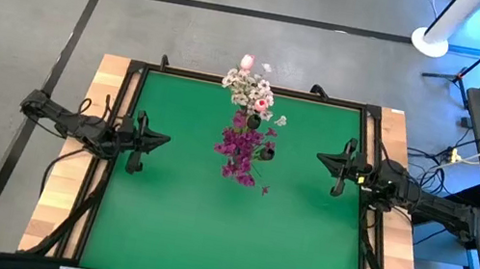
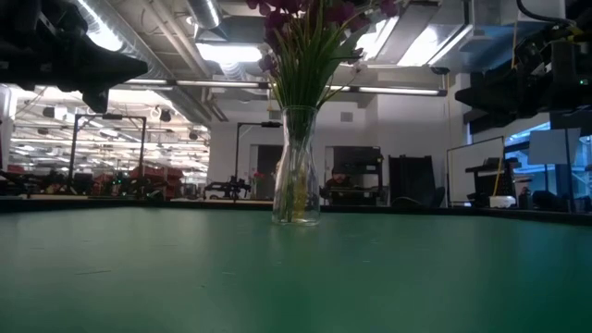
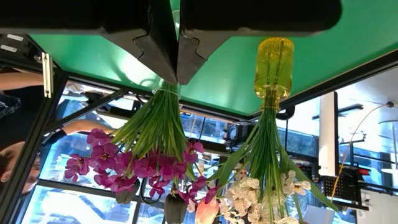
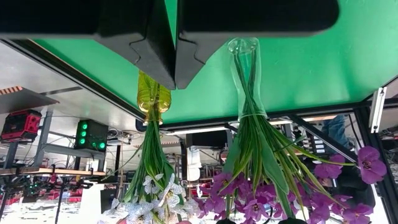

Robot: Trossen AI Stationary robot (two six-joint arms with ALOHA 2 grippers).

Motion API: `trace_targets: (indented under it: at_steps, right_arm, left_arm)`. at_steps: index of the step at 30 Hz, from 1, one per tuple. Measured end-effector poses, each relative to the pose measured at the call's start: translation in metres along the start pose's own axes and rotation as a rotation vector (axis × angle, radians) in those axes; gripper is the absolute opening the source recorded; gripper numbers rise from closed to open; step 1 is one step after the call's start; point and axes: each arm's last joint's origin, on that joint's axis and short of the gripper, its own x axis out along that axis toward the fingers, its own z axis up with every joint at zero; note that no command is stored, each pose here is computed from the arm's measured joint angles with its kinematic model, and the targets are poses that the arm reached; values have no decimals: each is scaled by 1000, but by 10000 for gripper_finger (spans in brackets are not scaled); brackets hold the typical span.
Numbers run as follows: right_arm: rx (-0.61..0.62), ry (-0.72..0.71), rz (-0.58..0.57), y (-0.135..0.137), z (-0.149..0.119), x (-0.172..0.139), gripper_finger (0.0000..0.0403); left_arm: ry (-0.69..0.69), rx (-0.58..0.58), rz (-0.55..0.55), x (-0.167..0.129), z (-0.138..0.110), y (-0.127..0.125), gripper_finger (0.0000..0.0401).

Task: Sort flowers into vase by color
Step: Return to Home Position

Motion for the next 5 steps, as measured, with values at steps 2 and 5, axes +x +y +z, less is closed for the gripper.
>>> trace_targets:
  at_steps: [2, 5]
  right_arm:
    - [0, 0, -1, 0, 0, 0, 12]
    - [0, 0, 0, 0, 0, 0, 12]
  left_arm:
    - [0, 0, 0, 0, 0, 0, 0]
    - [0, 0, 0, 0, 0, 0, 0]
